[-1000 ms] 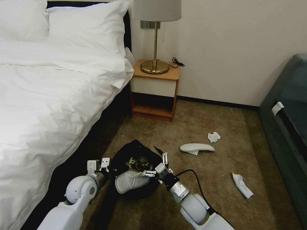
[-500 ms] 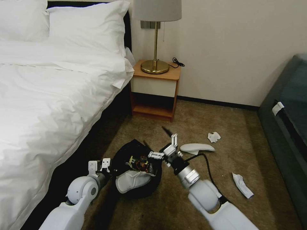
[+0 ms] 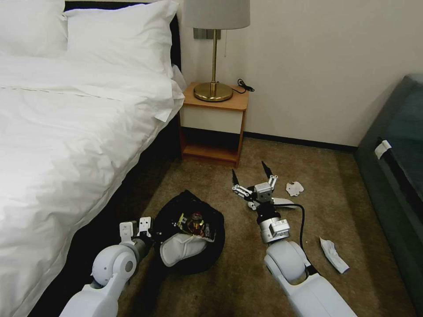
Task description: Pick up the trash bin, then pick up the garbage on the floor and place it into the trash bin.
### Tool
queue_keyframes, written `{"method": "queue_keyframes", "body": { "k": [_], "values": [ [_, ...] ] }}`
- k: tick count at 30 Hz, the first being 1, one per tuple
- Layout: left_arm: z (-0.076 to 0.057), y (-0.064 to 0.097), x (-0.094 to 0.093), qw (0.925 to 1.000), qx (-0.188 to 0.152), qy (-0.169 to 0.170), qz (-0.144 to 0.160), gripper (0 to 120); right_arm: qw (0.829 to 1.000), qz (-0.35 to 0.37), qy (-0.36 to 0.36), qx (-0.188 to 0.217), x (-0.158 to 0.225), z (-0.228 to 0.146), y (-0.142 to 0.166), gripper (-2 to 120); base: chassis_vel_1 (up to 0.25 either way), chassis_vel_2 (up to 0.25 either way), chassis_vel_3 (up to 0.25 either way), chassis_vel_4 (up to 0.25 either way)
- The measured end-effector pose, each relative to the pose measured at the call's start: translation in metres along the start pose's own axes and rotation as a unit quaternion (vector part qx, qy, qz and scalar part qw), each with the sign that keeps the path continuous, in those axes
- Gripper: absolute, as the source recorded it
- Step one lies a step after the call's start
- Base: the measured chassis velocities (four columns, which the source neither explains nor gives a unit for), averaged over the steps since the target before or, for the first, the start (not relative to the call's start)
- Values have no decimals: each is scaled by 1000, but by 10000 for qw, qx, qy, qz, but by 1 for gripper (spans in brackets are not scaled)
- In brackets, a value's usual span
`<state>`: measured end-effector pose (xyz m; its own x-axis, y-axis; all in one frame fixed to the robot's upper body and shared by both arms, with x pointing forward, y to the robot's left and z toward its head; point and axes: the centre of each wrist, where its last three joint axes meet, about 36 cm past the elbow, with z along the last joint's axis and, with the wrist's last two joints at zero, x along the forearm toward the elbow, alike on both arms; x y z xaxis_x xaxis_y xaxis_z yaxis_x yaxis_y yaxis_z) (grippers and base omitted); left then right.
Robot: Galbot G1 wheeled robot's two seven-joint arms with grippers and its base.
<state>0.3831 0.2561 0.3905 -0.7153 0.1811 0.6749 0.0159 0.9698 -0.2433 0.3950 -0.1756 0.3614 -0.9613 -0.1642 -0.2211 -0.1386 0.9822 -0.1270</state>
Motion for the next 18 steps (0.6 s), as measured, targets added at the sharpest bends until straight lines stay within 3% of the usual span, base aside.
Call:
{"method": "queue_keyframes", "body": {
  "k": [11,18],
  "values": [
    [5,-2,-3,9996,84,55,-273,0,9968,447,599,-279,11,52,2,100,0,0,0,0],
    [7,-2,-5,9995,99,67,-308,0,9949,459,782,-441,18,60,8,100,0,0,0,0]
  ]
}}
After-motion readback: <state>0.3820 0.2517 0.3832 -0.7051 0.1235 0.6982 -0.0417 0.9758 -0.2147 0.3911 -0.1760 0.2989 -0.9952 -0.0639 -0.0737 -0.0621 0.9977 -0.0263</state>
